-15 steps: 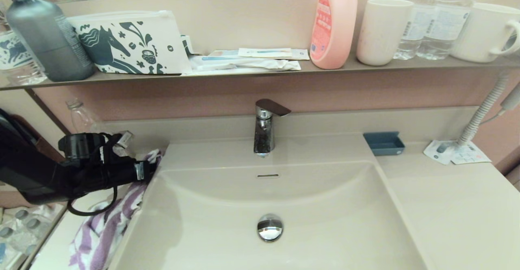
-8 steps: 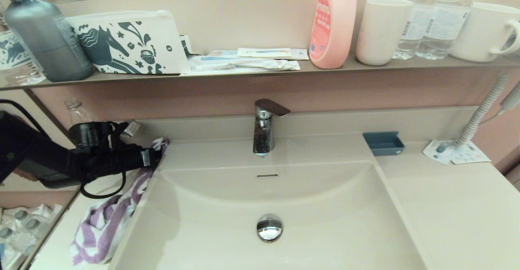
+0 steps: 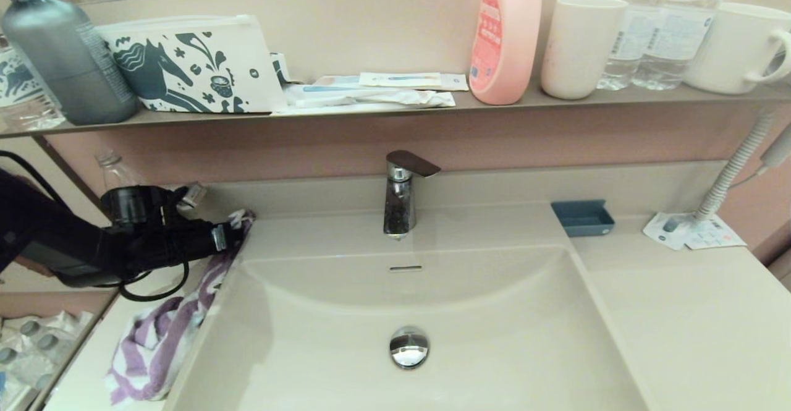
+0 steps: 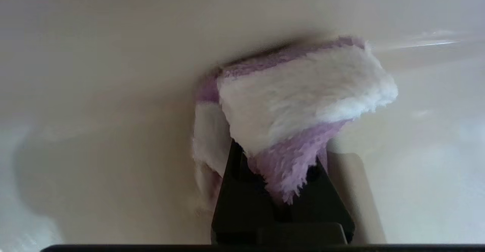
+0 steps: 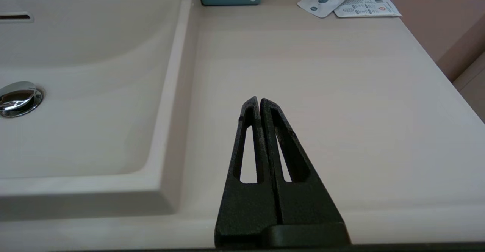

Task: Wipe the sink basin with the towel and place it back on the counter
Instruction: Wipe the sink

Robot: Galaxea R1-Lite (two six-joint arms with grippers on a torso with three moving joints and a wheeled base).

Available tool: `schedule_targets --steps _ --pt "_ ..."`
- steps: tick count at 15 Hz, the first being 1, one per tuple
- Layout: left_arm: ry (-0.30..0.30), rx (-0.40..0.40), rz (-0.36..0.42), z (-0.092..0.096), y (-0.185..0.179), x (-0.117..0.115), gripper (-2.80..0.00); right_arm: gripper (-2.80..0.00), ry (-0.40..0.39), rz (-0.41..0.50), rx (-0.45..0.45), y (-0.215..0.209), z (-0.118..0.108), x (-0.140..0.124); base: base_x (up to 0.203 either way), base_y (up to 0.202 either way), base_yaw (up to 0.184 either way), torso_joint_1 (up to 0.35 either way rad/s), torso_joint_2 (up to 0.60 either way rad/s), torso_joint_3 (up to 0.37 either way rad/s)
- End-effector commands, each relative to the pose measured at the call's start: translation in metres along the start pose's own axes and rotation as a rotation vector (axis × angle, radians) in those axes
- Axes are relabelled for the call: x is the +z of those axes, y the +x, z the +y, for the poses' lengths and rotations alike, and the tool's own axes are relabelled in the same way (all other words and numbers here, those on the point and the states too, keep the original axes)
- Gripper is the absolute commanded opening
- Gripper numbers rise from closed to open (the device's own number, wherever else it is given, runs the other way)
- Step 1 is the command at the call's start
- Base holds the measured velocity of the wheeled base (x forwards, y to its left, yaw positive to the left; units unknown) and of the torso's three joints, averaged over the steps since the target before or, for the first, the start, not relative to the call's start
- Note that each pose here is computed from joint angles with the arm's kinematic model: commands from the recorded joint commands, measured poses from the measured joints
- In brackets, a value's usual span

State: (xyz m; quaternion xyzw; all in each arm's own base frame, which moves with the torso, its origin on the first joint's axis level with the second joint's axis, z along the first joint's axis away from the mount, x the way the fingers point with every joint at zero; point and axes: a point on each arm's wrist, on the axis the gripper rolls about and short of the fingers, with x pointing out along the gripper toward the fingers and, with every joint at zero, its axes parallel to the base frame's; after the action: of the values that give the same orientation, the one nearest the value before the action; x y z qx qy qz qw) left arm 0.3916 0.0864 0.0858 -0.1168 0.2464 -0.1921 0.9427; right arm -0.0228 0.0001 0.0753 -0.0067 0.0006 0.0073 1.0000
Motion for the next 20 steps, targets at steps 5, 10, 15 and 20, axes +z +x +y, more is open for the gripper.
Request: schedule_targets --steps 5,10,15,20 --pt "-0.055 -0.002 0.051 -0.034 -0.045 -0.033 -2.8 -2.8 0.0 0.0 0.001 0.0 0.0 0.0 0.0 0.0 0.0 0.0 0.0 0.0" --pt "-0.147 0.043 0.101 -0.037 -0.095 -0.072 -2.8 -2.8 0.0 0.0 0.001 0.0 0.0 0.0 0.0 0.0 0.0 0.0 0.0 0.0" --pt "-0.145 0.083 0.165 -0.046 -0.127 -0.11 -2.8 -2.8 0.0 0.0 0.001 0.0 0.0 0.0 0.0 0.0 0.0 0.0 0.0 0.0" --pt "-0.122 0.118 0.145 -0.032 -0.129 -0.107 -2.8 -2.8 0.0 0.0 0.001 0.0 0.0 0.0 0.0 0.0 0.0 0.0 0.0 0.0"
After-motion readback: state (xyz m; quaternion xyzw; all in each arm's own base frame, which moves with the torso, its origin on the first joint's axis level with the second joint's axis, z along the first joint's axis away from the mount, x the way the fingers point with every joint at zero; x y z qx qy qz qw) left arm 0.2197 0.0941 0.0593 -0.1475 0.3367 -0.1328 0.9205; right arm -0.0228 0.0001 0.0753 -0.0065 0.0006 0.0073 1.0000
